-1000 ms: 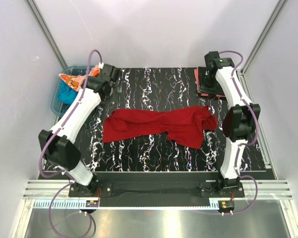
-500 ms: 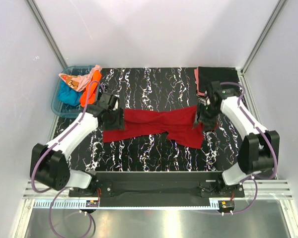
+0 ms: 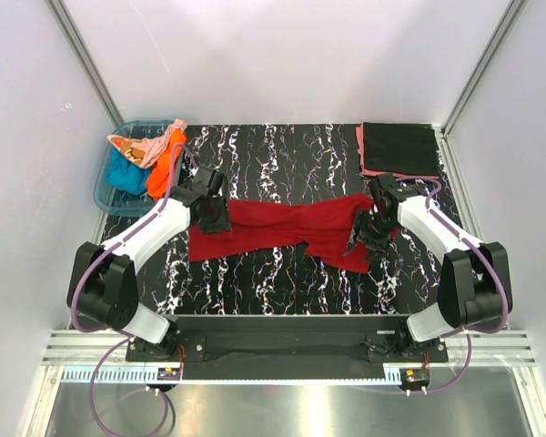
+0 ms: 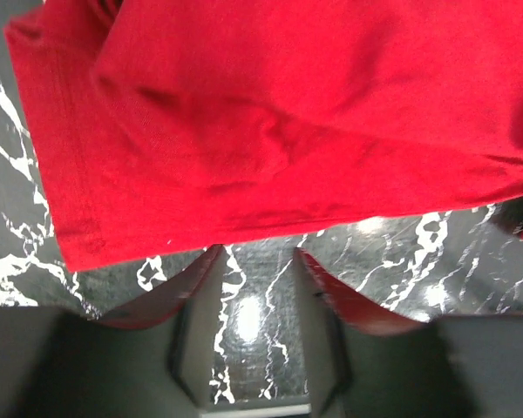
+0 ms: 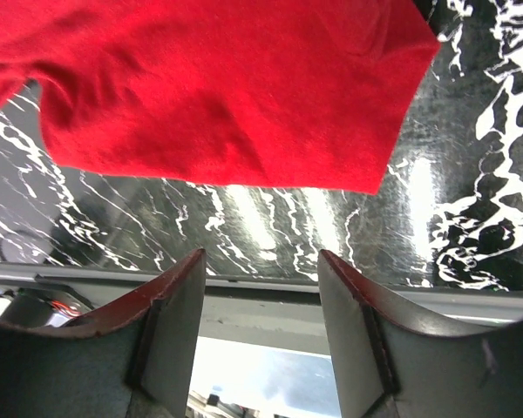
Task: Fold and stack the t-shirts
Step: Flatten the tshirt out
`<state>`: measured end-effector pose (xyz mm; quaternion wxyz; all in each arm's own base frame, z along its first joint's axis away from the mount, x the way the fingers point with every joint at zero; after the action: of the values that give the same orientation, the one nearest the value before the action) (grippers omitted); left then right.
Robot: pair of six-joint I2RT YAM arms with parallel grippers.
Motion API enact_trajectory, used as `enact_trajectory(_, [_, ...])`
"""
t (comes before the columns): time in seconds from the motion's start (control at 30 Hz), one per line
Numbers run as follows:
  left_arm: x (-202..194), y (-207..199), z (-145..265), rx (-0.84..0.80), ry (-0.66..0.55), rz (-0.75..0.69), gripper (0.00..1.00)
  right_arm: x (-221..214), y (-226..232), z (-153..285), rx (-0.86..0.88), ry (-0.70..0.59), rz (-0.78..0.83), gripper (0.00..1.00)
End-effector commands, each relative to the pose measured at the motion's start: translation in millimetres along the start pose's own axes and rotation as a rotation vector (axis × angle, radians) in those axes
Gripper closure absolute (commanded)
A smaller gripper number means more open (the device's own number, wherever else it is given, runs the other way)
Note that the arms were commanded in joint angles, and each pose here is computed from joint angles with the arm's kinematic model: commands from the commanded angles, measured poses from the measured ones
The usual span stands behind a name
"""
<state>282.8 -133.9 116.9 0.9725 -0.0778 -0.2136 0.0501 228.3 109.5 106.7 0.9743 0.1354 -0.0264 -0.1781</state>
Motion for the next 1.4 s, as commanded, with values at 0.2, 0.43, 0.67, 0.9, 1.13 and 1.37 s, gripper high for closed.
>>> enact_trajectory(0.2, [23.4, -19.3, -30.6, 0.045, -0.032, -0.040, 0.60, 9.3, 8.1, 10.3, 0.033, -0.074, -0.012, 0.40])
enact_trajectory(0.43, [22.1, -13.2, -41.0, 0.096, -0.014, -0.055, 0.60, 9.0, 7.6, 14.9, 0.037, -0.089, -0.003, 0.40])
enact_trajectory(0.67, [22.2, -18.1, -58.7, 0.097, 0.005, -0.065, 0.59, 8.0, 7.4, 14.1, 0.041, -0.082, -0.002, 0.41])
enact_trajectory(0.9, [20.4, -16.2, -70.3, 0.122, 0.031, -0.074, 0.73, 3.9, 1.6, 12.3, 0.022, -0.081, -0.009, 0.41])
enact_trajectory(1.13, [32.3, -15.7, -30.1, 0.135, -0.038, -0.090, 1.00, -1.7, -7.6, 7.0, -0.024, -0.065, -0.043, 0.44])
enact_trajectory(1.37, [33.4, 4.0, 52.1, 0.145, -0.178, -0.111, 1.00, -3.2, -32.8, -1.9, -0.067, -0.051, -0.182, 0.45])
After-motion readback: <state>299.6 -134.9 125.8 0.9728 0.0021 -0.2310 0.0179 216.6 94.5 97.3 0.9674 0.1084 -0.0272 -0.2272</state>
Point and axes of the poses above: each gripper's point midway between its finger pads, its own z axis back along the fingers, its own y axis along the line the jaws close on, x = y × z, the point moved 3 cm from there along z, back along the fingers, and after that the axes turned 2 degrees about -z, right-handed, at the moved point
